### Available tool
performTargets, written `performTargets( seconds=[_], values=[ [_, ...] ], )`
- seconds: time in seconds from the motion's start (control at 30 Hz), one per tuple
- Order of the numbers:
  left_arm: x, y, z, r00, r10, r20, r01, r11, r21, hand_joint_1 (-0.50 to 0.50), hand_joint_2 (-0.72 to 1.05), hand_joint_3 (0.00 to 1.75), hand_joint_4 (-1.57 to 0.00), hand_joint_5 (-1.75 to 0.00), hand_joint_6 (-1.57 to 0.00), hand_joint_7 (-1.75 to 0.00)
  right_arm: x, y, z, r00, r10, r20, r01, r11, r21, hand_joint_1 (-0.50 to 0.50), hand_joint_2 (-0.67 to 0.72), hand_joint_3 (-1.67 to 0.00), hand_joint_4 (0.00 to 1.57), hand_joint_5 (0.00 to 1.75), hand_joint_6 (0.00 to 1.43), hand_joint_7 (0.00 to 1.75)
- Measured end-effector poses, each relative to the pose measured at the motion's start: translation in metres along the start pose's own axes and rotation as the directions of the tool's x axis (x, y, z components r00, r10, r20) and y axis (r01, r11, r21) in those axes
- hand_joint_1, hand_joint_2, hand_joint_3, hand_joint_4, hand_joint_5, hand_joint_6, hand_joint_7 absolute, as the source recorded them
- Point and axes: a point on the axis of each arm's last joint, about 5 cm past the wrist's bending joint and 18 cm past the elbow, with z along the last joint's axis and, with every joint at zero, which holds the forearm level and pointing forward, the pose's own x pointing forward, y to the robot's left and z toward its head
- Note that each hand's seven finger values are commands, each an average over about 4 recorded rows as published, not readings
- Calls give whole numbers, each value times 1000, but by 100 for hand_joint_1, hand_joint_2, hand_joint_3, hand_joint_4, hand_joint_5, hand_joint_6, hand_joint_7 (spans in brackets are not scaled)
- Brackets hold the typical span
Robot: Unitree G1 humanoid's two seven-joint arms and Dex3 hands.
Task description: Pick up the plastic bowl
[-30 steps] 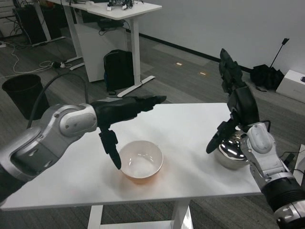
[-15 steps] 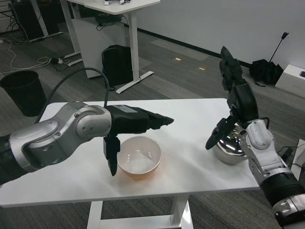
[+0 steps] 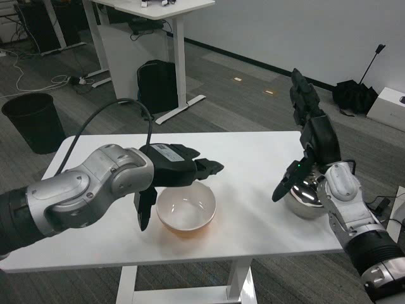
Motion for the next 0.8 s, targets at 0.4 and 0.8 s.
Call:
performTargets(
  seconds=[0.4, 0.8],
  values=[
    [19, -11, 5, 996, -83, 43, 81, 996, 43, -50, 16, 9, 0, 0, 0, 0, 1, 1, 0, 1000, 2, -1, -2, 1000, 11, -46, 60, 0, 0, 0, 0, 0],
    [36, -11, 9, 984, -152, 94, 146, 987, 71, -50, 7, 7, 0, 0, 0, 0, 0, 2, -1, 1000, -4, -2, 4, 1000, 23, -46, 60, 0, 0, 0, 0, 0]
  ],
)
